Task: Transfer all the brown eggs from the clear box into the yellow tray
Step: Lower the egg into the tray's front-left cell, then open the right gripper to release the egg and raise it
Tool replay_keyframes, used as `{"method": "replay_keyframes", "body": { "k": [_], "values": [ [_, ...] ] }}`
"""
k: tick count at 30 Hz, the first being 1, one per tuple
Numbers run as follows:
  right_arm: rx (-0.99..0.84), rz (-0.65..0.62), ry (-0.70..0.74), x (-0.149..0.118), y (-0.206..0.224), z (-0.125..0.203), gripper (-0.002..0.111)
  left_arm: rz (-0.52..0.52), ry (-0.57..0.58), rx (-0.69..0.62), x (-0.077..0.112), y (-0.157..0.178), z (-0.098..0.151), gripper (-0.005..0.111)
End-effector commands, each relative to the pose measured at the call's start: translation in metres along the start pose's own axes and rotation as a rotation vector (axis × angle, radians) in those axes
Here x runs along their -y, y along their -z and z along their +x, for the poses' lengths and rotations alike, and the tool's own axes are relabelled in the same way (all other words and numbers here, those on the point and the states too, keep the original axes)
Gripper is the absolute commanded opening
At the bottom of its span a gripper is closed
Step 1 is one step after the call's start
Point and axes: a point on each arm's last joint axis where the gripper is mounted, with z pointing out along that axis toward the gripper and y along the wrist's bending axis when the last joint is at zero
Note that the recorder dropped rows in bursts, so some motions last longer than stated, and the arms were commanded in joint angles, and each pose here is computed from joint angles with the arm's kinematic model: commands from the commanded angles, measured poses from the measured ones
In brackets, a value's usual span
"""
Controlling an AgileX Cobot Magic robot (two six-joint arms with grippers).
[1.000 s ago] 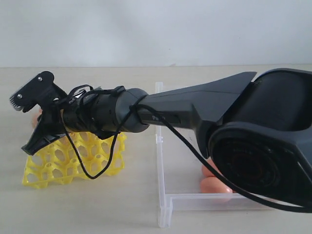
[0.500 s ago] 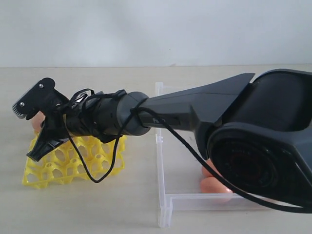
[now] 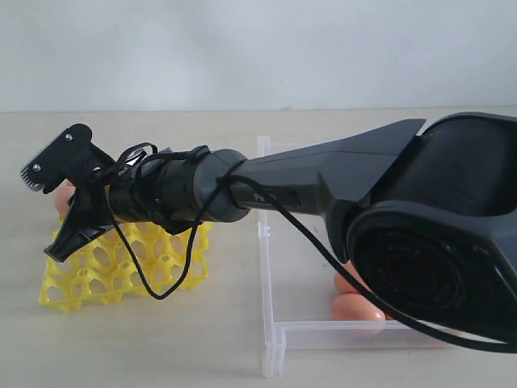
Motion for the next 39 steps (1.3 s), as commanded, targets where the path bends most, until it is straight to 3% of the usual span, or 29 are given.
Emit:
{"method": "replay_keyframes", "body": {
  "k": [1,9,19,31,39],
  "values": [
    [-0.002,0.018,0.002,0.004,0.0,0.0,0.0,-0.005,0.005,0.013,0.0,0.0,0.0,0.004],
    [-0.035,0.019,0.005,0.002,-0.009,0.016,0.0,-0.005,0.005,0.013,0.0,0.0,0.0,0.004],
    [0.03,0.042,0.013,0.009,0.01,-0.015,0.0,-0.005,0.005,0.013,0.0,0.0,0.0,0.004],
    [-0.035,0.035,0.027,0.004,-0.008,0.015,0.0,-0.005,0.005,0.013,0.0,0.0,0.0,0.004],
    [0.023,0.042,0.03,0.008,0.008,-0.012,0.0,-0.005,0.005,0.013,0.0,0.0,0.0,0.004]
  ]
}}
